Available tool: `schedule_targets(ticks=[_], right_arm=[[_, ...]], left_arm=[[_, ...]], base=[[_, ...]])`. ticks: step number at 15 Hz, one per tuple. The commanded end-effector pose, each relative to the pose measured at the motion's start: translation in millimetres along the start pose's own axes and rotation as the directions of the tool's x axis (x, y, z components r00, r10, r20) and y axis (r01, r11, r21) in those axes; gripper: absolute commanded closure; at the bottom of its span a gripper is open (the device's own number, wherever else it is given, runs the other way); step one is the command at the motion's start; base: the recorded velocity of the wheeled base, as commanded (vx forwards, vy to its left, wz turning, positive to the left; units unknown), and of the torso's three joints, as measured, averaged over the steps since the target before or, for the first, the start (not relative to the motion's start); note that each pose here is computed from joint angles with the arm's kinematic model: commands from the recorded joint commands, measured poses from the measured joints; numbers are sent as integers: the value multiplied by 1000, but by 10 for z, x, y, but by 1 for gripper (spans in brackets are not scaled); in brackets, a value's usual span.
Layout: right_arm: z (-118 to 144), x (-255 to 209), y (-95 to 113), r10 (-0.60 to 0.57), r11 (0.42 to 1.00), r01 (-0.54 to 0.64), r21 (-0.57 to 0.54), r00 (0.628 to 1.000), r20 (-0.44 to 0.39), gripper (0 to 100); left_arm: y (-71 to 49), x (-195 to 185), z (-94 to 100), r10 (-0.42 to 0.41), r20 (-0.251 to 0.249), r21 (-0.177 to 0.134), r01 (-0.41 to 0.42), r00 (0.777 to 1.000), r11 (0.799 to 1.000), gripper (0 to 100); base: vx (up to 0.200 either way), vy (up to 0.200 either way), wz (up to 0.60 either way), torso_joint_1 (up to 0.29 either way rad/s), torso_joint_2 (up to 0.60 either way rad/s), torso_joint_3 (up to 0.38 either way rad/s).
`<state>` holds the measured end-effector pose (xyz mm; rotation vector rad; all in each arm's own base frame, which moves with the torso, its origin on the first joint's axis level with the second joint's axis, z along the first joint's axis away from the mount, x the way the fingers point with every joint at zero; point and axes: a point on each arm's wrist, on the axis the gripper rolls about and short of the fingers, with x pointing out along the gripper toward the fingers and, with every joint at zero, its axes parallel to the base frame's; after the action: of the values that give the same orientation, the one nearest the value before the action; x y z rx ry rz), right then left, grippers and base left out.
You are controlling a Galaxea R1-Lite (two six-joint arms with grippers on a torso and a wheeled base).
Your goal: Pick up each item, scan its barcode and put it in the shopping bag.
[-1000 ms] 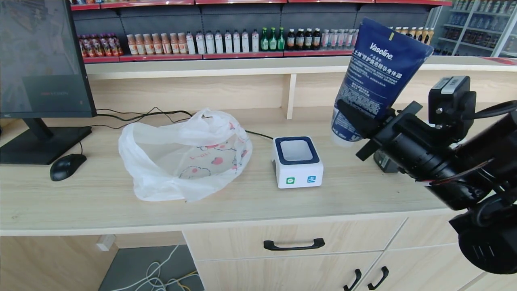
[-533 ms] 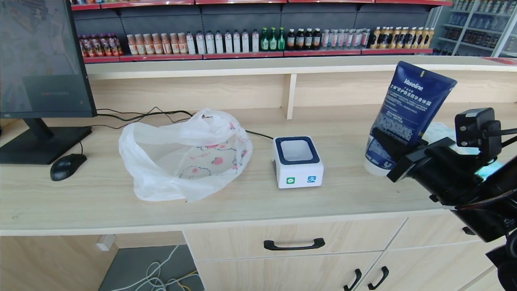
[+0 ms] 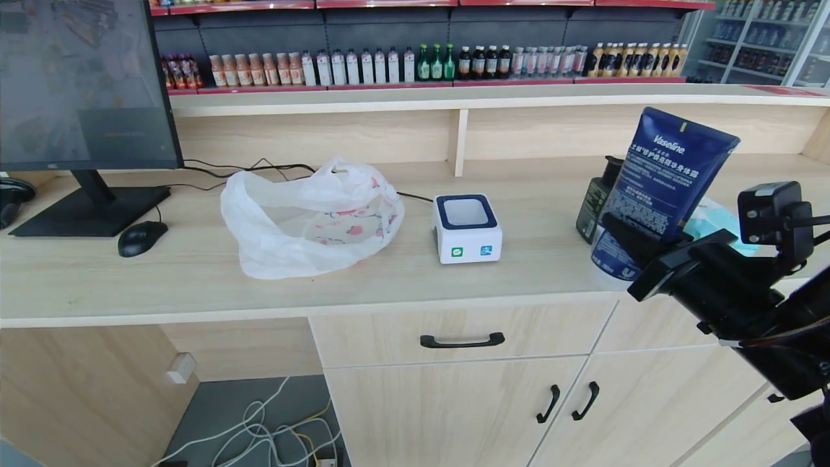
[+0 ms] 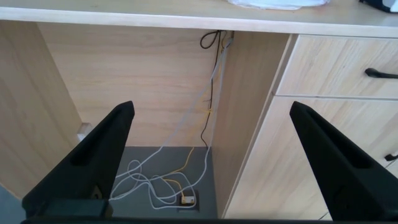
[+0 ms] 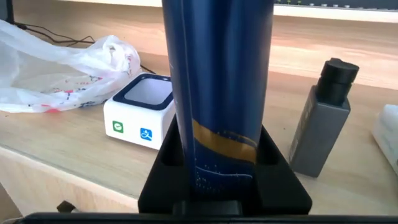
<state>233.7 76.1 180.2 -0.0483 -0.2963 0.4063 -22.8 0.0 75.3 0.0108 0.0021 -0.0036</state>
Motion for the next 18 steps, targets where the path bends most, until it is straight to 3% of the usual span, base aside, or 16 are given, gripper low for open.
schedule_targets(ticks=[1, 4, 16, 18], right_arm=[[-12, -9, 1, 1, 1000, -1, 0, 1000, -5, 100], [-12, -21, 25, 10, 1000, -10, 3, 1000, -7, 100], [-1, -10, 23, 9, 1000, -9, 2, 1000, -1, 100], [13, -8, 22, 9, 1000, -9, 2, 1000, 5, 100]], left_arm=[[0, 0, 0, -1, 1, 0, 1, 1000, 1000, 0], [0, 0, 0, -1, 1, -2, 1, 1000, 1000, 0], [0, 0, 0, -1, 1, -2, 1, 1000, 1000, 0], [0, 0, 0, -1, 1, 0, 1, 1000, 1000, 0]], base=[[0, 0, 0, 0, 0, 0], [0, 0, 0, 0, 0, 0], [0, 200, 0, 4, 4, 4], [0, 0, 0, 0, 0, 0]])
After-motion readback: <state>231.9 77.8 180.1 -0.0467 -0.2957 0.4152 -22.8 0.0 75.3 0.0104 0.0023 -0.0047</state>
